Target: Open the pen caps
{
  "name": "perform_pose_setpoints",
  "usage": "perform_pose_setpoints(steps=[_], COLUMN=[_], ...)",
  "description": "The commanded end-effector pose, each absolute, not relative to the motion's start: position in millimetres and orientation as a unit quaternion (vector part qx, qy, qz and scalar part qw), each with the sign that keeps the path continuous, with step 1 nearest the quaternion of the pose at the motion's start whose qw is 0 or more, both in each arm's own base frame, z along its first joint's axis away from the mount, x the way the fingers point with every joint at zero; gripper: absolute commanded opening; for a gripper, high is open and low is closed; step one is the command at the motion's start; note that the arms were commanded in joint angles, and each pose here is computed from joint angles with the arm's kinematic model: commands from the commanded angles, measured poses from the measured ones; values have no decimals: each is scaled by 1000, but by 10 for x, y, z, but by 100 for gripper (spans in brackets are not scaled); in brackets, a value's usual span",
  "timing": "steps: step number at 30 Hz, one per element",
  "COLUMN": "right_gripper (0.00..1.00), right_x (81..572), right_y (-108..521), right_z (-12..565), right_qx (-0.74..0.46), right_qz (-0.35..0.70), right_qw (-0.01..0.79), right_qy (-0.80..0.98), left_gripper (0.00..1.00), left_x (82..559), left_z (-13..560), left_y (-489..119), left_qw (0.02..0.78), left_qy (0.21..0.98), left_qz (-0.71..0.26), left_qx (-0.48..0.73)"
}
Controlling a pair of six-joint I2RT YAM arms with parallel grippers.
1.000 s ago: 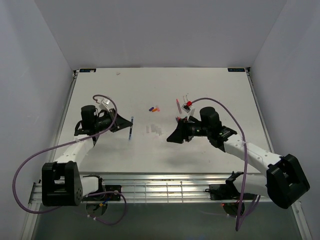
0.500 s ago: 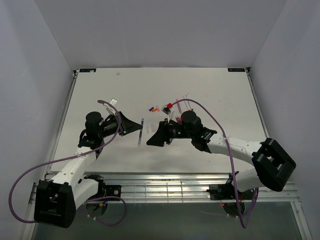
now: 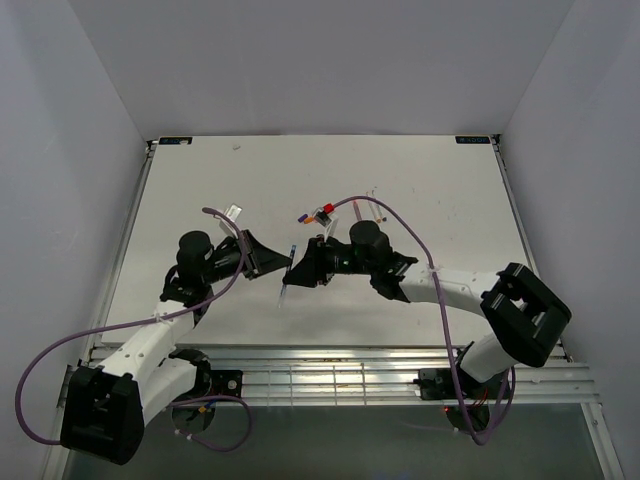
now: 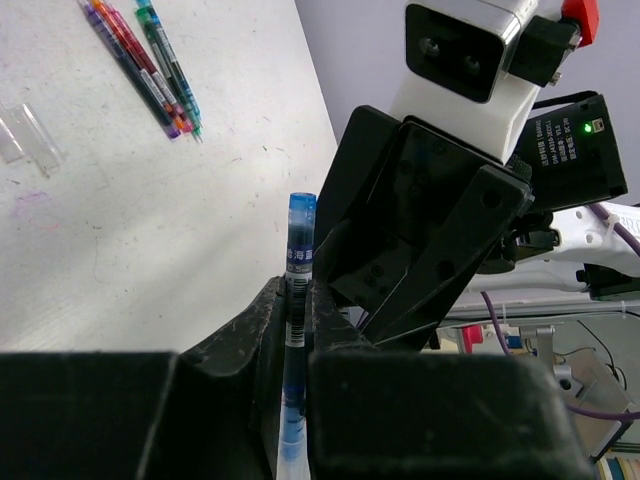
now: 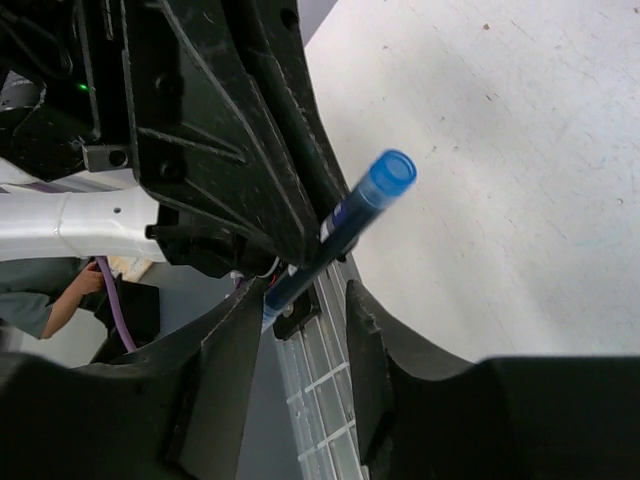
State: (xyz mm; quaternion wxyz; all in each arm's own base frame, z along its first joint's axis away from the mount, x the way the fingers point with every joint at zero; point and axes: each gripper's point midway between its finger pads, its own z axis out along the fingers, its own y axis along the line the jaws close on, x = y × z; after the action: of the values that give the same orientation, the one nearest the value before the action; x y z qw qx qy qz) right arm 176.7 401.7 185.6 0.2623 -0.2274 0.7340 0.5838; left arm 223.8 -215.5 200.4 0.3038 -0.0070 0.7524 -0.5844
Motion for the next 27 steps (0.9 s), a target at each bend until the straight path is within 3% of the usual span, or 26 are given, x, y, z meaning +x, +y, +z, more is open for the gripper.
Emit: perform_pose_setpoints(steps=[1,7,9,10,11,13,18,22,27], right_gripper=[42,27,14,10,8,8,8,8,8], right_x=[1828,1756,1743,1729,1723,1714,1752,1833,1915], right_y=[4154,4195,4194,4188,4178,4134,3971,3797,3678], right_z=[2127,2169,2165,2156,2149,2112,1908,1779,1698], right_qx=[-228,-229,-229,-229,-228,-222,-198,-183,-171], right_qz=[616,639,642,641,641,636,602,583,572], right_qw=[285,268,264,262,261,263,262,265,262], right_qy=[698,683,683,684,685,691,728,746,758], left_gripper=[0,0,0,2,14,26,41,49,50], left_x=[2166,2150,2154,2154,2154,2181,2246,2334,2313], left_z=[2125,2124,2141,2156,2177,2231,2223,2166,2184], left_y=[-2215,-2266,-2272,-2272,-2276,-2265,-2233,-2164,-2101], left_qw=[311,309,311,313,316,332,351,376,405], left_qy=[740,740,739,737,736,732,745,766,765], left_qz=[-597,-597,-598,-598,-598,-595,-565,-516,-491], left_qx=[9,14,16,19,23,28,46,69,98])
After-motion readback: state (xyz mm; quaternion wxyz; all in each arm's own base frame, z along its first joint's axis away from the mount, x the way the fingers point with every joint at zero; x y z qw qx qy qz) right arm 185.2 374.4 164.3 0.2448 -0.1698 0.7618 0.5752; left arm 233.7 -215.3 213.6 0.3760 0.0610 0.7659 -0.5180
